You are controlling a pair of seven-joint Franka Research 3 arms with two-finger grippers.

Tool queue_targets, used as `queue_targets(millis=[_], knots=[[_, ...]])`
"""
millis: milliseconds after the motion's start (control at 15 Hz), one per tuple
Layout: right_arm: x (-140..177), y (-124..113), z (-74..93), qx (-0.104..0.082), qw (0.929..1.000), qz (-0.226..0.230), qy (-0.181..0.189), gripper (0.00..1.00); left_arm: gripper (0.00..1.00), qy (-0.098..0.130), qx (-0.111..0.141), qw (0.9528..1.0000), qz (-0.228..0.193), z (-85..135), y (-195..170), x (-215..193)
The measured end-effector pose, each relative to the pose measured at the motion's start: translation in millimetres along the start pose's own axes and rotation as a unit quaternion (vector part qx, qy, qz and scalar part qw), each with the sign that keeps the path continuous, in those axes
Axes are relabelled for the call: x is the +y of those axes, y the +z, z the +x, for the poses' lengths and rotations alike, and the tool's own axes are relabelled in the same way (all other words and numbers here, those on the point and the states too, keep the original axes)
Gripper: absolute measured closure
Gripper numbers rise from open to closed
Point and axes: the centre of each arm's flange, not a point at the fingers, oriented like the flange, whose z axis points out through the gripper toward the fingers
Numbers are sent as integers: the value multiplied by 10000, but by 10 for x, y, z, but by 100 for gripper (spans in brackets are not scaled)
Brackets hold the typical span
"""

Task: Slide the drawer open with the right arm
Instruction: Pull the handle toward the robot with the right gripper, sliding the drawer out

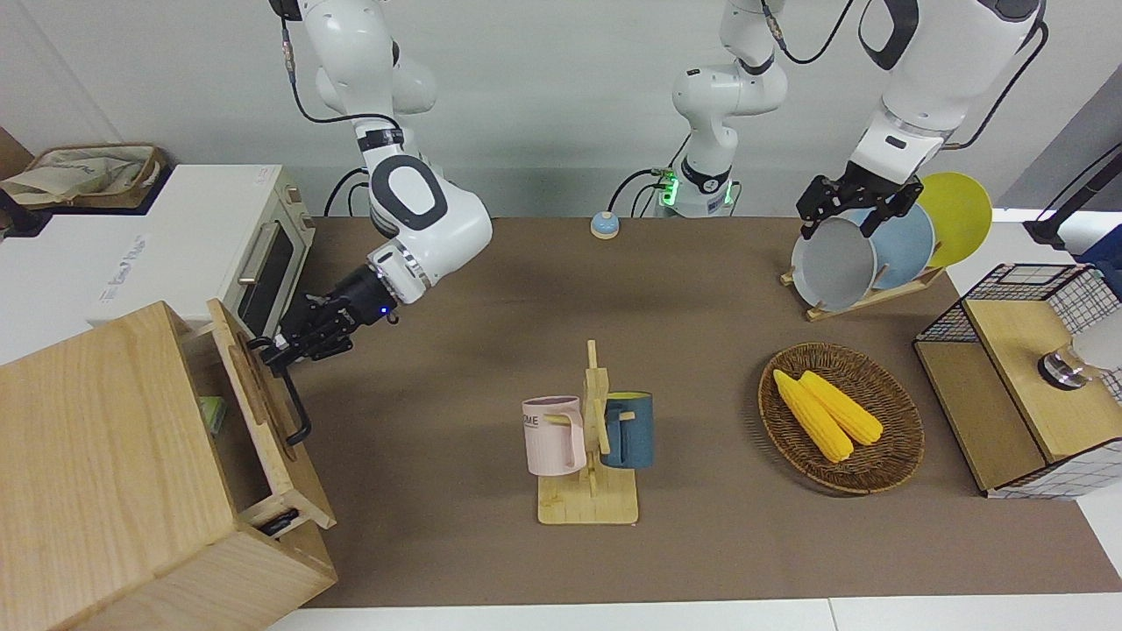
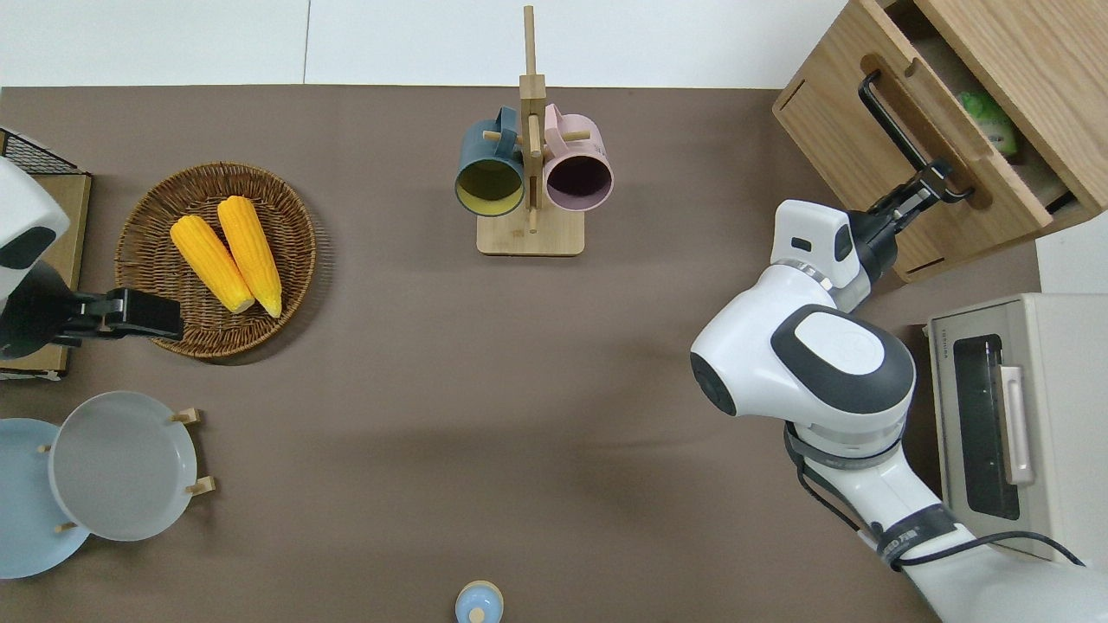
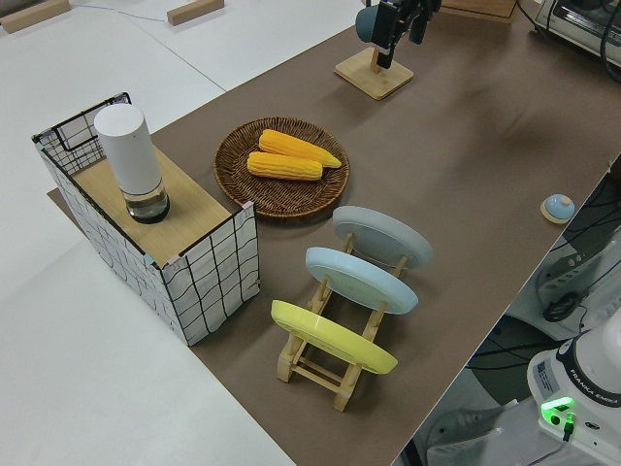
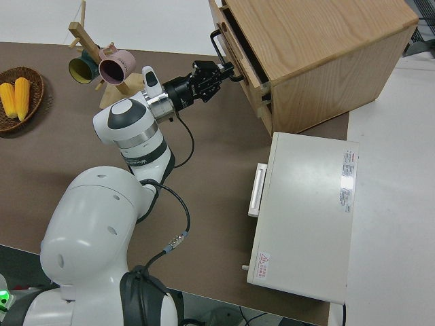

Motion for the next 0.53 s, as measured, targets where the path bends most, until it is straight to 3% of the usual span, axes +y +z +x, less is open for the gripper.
queue_targets(millis=[533], knots=[[-24,-439,122,-78,9999,77,-27,82,0,0,0,10000,0,0,0,0]])
